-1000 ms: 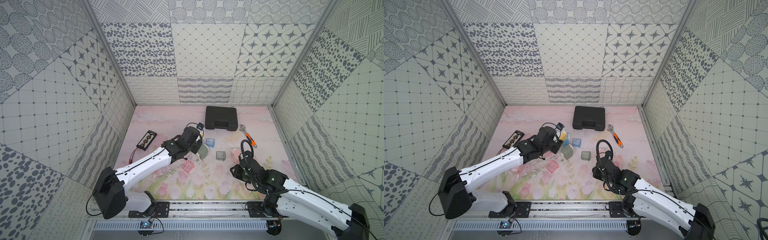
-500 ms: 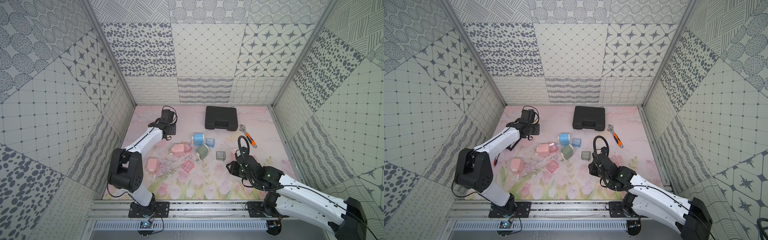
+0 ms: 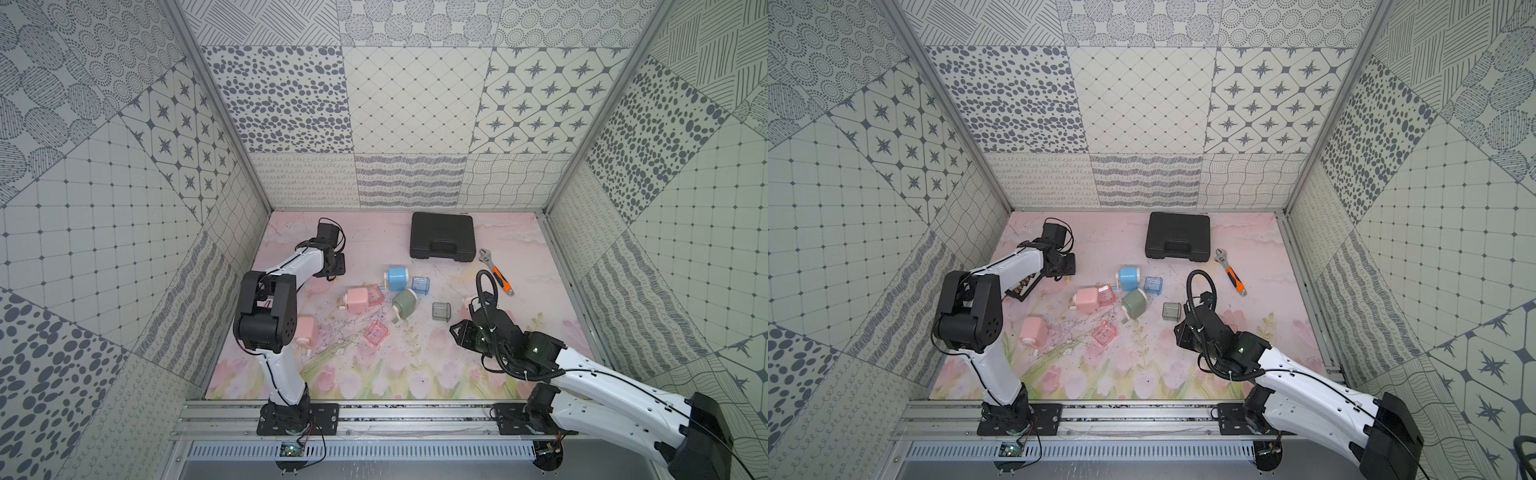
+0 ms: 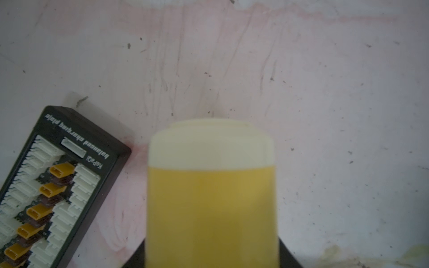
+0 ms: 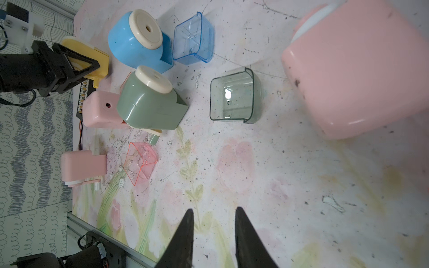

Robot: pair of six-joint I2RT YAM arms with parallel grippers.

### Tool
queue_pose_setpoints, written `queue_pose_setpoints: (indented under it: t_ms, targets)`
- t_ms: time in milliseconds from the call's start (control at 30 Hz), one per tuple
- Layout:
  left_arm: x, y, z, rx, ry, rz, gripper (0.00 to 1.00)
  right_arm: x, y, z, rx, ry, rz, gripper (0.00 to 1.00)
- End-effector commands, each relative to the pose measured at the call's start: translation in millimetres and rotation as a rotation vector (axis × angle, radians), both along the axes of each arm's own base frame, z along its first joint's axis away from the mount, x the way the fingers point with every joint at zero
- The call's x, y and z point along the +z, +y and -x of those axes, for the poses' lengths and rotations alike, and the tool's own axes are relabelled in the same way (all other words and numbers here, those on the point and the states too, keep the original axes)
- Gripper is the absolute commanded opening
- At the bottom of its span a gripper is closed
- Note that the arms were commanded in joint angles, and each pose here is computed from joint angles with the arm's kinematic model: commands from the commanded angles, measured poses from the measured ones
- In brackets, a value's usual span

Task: Put the tray back into the pencil sharpener
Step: Place the pencil sharpener at the center of the board.

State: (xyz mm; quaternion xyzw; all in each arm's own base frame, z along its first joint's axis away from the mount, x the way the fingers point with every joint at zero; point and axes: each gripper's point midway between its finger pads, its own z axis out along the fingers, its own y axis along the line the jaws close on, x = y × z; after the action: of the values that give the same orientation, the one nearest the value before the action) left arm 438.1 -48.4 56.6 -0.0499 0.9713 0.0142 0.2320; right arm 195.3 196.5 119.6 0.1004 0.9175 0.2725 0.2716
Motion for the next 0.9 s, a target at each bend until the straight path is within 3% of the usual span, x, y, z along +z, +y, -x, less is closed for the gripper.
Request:
queue_pose_setpoints:
  t_ms: [0, 100, 200, 400, 533, 667, 767, 867]
  targets:
    - [-10.8, -5.7, -2.3, -0.006, 0.029, 0.010, 0.00, 5.5, 3.4, -5.2, -0.002, -0.028, -0.021, 0.32]
    - [-16.4, -6.5, 0.8, -0.008, 0.070, -0.018, 0.06, 4.9, 3.4, -5.4, -0.003, -0.025, -0.022, 0.33]
    - [-17.6, -5.9, 1.9, -0.007, 0.080, -0.032, 0.24, 5.1, 3.1, -5.2, -0.005, -0.024, -0.024, 0.32]
    - [-17.0, -5.8, 4.1, -0.008, 0.084, -0.039, 0.48, -2.9, -1.9, -1.6, -0.006, -0.012, -0.006, 0.33]
    - [-9.5, -5.3, 3.9, -0.011, 0.062, -0.060, 0.71, -1.5, -2.9, -1.4, -0.006, -0.016, -0.006, 0.33]
    - [-1.2, -4.4, 2.8, -0.010, 0.039, -0.066, 0.83, -0.4, -3.4, -0.1, 0.001, -0.012, 0.001, 0.33]
    - [17.6, -4.7, 0.1, -0.011, -0.005, -0.064, 0.89, -1.5, -5.7, 1.4, 0.003, -0.009, 0.012, 0.33]
    - [57.6, -8.2, -6.5, -0.036, -0.155, -0.069, 0.94, 8.5, -3.2, -1.2, 0.008, -0.024, 0.007, 0.33]
